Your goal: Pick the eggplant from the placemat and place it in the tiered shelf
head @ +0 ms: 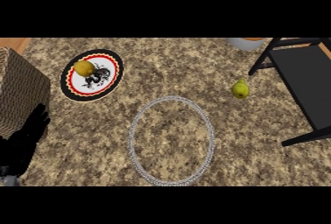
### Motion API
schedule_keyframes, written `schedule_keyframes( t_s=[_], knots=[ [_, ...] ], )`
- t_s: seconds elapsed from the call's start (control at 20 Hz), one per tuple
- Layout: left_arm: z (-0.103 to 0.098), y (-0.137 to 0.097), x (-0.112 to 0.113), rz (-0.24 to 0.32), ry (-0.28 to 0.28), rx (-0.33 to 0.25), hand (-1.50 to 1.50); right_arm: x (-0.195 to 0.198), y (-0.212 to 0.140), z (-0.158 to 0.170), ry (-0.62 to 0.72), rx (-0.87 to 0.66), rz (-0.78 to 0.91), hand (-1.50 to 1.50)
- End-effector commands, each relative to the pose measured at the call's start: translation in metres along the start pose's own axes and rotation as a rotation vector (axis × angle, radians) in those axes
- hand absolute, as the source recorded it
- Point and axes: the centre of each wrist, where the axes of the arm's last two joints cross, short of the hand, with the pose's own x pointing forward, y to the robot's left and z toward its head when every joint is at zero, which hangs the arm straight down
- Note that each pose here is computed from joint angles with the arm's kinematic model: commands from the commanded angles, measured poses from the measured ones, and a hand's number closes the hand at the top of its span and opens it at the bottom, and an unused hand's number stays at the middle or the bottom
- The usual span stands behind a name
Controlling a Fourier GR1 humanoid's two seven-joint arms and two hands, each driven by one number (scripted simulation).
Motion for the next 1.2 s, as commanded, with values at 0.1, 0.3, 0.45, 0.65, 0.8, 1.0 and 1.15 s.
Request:
schedule_keyframes(
  t_s=[0.1,0.3,0.45,0.65,0.8,1.0,1.15],
  knots=[
    [-0.008,0.000,0.009,0.003,0.000,0.016,0.00,-0.033,0.026,-0.010,0.229,0.027,-0.011,1.50],
    [-0.007,-0.001,0.008,-0.002,-0.016,0.009,0.00,-0.054,0.029,-0.029,0.334,-0.016,-0.072,1.50],
    [-0.001,-0.008,-0.008,0.008,0.009,-0.013,0.00,-0.070,0.031,-0.038,0.367,-0.012,-0.030,-1.50],
    [0.000,0.000,0.007,0.007,-0.011,0.003,0.00,-0.086,0.049,-0.040,0.303,0.042,0.082,-1.50],
    [-0.007,-0.011,0.008,0.003,-0.009,0.007,0.00,-0.090,0.048,-0.029,0.293,0.011,-0.010,-1.50],
    [0.000,0.008,0.005,-0.004,-0.013,-0.014,0.00,-0.093,0.033,-0.035,0.292,-0.009,-0.109,-1.50],
    [-0.003,-0.014,-0.006,-0.009,-0.011,-0.018,0.00,-0.092,0.029,-0.026,0.328,-0.010,-0.224,-1.50]
  ],
)
